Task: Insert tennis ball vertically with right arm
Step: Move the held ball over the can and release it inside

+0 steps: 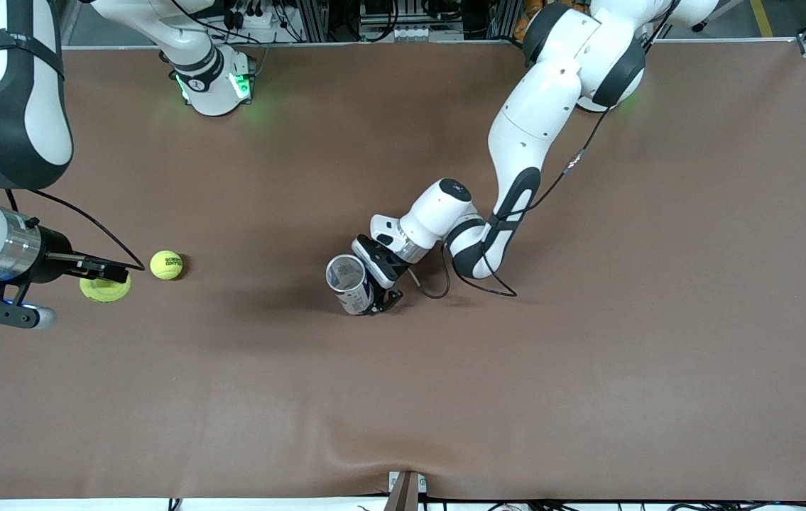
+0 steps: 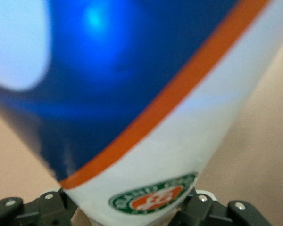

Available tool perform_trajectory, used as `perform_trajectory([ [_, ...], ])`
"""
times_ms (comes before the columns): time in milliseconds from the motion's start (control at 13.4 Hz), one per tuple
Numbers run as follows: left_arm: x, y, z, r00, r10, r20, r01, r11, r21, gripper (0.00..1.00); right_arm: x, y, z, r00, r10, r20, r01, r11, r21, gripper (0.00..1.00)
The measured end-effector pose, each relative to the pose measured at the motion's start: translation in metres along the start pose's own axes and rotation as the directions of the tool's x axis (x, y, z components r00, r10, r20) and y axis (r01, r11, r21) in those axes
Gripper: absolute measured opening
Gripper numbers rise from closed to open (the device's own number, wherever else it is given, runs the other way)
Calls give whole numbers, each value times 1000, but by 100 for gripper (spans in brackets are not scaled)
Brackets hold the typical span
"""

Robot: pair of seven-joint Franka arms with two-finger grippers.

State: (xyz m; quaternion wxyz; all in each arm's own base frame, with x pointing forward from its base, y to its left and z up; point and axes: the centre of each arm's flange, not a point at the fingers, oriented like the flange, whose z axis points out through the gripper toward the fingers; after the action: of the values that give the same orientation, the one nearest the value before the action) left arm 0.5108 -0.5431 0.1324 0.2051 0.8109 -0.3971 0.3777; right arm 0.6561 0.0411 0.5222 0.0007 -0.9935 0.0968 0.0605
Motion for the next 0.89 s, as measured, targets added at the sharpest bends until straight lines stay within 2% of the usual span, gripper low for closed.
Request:
perform_trajectory([
  [298, 0, 0, 0, 1000, 1, 0, -1, 1000, 0, 84, -5, -17, 1, 999, 43, 3, -43, 999, 5, 64],
  [671, 0, 0, 0, 1000, 1, 0, -1, 1000, 0, 84, -38, -112, 5, 994, 106, -5, -106, 994, -6, 64],
  [895, 0, 0, 0, 1000, 2, 0, -2, 1000, 0, 84, -53, -157, 11, 985, 169, -34, -169, 986, 4, 64],
])
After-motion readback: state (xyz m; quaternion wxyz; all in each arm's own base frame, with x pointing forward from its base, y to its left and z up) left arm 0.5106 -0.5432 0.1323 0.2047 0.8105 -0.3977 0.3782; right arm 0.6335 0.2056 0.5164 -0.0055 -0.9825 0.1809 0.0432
